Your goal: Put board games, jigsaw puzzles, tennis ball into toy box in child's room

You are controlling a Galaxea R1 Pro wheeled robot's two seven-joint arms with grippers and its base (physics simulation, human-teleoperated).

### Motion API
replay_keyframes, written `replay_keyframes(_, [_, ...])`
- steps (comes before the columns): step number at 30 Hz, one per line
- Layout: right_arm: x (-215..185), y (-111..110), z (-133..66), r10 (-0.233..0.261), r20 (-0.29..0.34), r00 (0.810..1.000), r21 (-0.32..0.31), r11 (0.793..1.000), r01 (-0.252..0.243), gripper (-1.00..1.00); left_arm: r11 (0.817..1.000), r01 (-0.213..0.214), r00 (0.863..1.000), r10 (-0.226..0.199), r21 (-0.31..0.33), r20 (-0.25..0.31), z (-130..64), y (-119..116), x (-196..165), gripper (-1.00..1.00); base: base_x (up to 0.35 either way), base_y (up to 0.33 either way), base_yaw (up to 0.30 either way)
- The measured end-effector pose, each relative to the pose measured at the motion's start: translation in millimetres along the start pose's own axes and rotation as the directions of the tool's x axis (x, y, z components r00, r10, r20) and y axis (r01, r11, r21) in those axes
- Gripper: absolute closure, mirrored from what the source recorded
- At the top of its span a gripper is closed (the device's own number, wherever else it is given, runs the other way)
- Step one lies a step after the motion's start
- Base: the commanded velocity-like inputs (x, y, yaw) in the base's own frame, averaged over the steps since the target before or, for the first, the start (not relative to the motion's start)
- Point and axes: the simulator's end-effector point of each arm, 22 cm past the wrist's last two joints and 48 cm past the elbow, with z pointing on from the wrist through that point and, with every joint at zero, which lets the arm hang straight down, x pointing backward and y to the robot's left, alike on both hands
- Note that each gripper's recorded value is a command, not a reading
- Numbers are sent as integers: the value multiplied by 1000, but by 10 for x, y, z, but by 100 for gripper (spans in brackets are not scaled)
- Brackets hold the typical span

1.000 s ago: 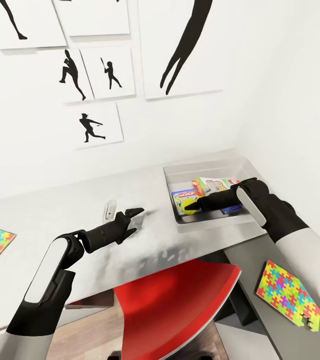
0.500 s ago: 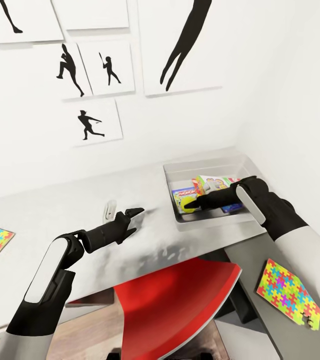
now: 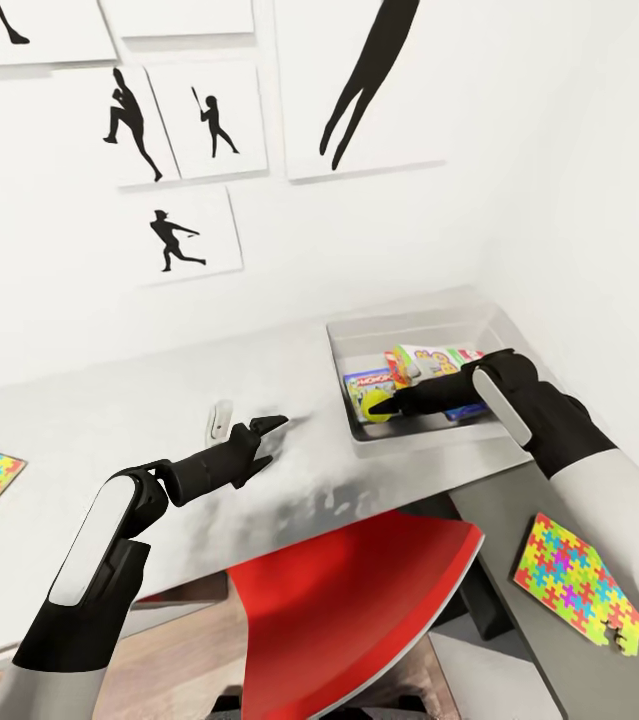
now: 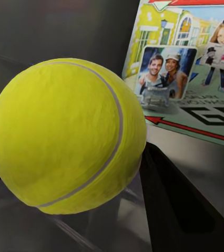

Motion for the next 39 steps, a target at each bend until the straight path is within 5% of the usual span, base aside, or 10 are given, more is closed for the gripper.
replay_keyframes(39, [144,-125,202,26,-30,999,-8,1000,-26,100,999,29,999,-29,-28,-14,99,232,18,-100,0,0,0])
